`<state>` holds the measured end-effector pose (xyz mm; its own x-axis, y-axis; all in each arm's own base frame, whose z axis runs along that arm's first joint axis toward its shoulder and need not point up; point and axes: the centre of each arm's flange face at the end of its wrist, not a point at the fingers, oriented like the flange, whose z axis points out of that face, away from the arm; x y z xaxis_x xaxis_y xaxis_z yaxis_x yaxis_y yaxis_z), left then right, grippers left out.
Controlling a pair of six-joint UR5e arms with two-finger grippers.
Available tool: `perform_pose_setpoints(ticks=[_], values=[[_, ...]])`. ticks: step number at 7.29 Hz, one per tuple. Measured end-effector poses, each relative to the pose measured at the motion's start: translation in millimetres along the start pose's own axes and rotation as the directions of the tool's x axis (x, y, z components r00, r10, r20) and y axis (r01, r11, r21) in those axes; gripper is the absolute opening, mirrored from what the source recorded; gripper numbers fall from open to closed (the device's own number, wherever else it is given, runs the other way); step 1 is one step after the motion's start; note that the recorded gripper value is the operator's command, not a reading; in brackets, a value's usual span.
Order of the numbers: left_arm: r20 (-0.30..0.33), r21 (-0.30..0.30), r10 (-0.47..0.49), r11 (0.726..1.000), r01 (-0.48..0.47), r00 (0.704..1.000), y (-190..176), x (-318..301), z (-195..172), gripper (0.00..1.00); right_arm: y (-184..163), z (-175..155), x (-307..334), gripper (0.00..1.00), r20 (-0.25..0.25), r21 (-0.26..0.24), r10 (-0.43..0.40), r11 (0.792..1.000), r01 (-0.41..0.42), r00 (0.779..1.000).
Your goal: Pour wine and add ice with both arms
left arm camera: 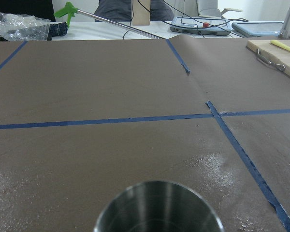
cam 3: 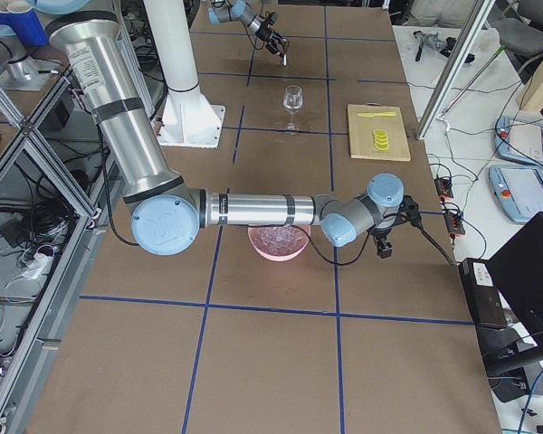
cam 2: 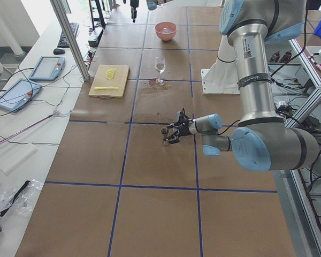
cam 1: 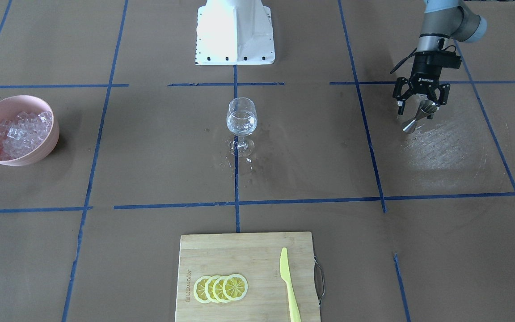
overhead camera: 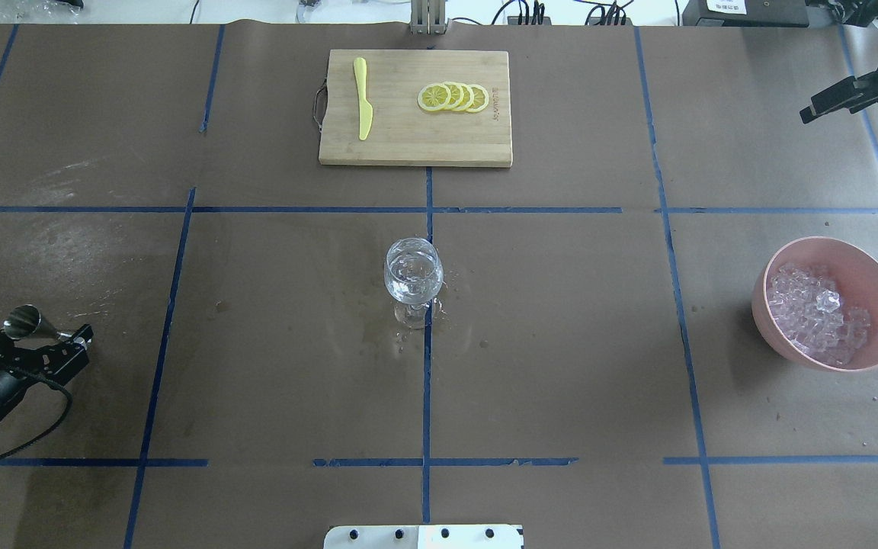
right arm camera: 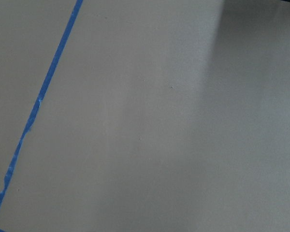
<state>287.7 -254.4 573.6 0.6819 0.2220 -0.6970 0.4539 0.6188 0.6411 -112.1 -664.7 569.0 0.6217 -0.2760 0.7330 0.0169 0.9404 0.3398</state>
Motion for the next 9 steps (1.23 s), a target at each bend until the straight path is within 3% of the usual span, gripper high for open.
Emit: perform_pose_setpoints(ticks=[3,6,7,9], values=[[-0.066,-0.17,0.015,0.985,-0.026,0.998,6.1,-8.5,-19.0,0.87,0.0,0.1,0.2,1.0,-0.001,0.0,0.0,1.0,0.0,1.0],[-0.101,-0.377,-0.041,0.926,0.0,0.994,-14.0,-43.5,-52.0,0.87,-0.1,-1.1,-1.2,1.0,0.001,0.003,-0.003,1.0,0.003,1.0],[-0.091,-0.413,-0.041,0.911,-0.001,0.995,-16.6,-59.5,-60.5,0.87,-1.7,-4.5,-5.4,1.0,0.004,0.01,0.001,1.0,-0.001,1.0],[-0.095,-0.429,0.057,0.899,-0.092,0.994,-23.2,-94.0,-65.5,0.88,3.9,-16.1,-19.4,1.0,0.021,0.03,0.084,0.996,-0.085,0.996]])
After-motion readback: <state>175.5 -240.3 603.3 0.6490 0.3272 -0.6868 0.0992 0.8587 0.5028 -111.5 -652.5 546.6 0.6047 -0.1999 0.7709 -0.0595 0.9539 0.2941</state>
